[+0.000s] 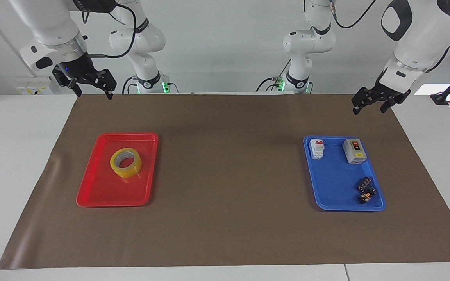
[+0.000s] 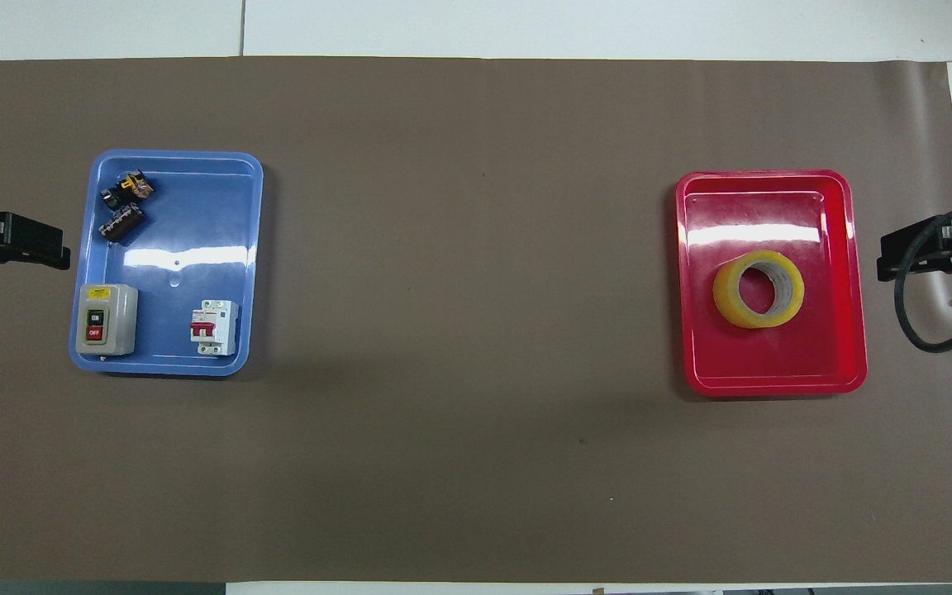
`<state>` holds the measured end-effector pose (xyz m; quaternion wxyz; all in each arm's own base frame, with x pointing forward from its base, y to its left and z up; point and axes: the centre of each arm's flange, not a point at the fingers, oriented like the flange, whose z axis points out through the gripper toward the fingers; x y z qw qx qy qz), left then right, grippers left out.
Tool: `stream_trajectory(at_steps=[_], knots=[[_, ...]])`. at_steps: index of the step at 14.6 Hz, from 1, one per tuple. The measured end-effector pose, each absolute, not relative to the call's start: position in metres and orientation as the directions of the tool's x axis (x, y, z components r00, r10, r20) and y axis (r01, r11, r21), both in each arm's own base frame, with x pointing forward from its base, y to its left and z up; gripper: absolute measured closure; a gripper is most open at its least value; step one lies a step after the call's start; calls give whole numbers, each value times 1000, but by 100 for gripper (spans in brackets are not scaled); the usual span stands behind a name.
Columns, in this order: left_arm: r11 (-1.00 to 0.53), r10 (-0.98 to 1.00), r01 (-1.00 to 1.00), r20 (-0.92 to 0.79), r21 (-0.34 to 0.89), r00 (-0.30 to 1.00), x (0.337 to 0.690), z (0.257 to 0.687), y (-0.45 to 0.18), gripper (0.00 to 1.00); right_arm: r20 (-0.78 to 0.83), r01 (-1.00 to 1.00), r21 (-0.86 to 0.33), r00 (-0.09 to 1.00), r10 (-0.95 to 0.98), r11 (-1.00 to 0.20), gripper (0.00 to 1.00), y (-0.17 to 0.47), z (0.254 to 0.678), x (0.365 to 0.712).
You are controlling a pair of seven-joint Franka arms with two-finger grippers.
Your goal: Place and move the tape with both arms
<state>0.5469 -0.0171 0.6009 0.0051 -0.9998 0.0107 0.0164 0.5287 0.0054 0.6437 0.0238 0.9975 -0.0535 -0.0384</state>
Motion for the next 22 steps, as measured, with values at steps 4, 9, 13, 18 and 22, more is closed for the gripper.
stream_trajectory(at_steps=[4, 9, 13, 18, 22], knots=[[-1000, -21, -21, -33, -10, 999, 547, 601, -17, 0, -56, -107, 49, 992, -110, -993, 0, 4, 645, 531], [-1000, -21, -21, -33, -10, 999, 547, 601, -17, 0, -54, -88, 48, 994, -90, -995, 0, 4, 645, 531], [-1000, -21, -21, -33, -10, 999, 547, 601, -17, 0, -56, -72, 47, 996, -75, -996, 0, 4, 645, 531], [-1000, -21, -21, -33, -10, 999, 547, 601, -17, 0, -64, -25, 45, 998, -28, -999, 0, 3, 644, 530], [-1000, -21, -21, -33, -10, 999, 547, 601, -17, 0, -65, -22, 44, 998, -25, -999, 0, 3, 644, 530]])
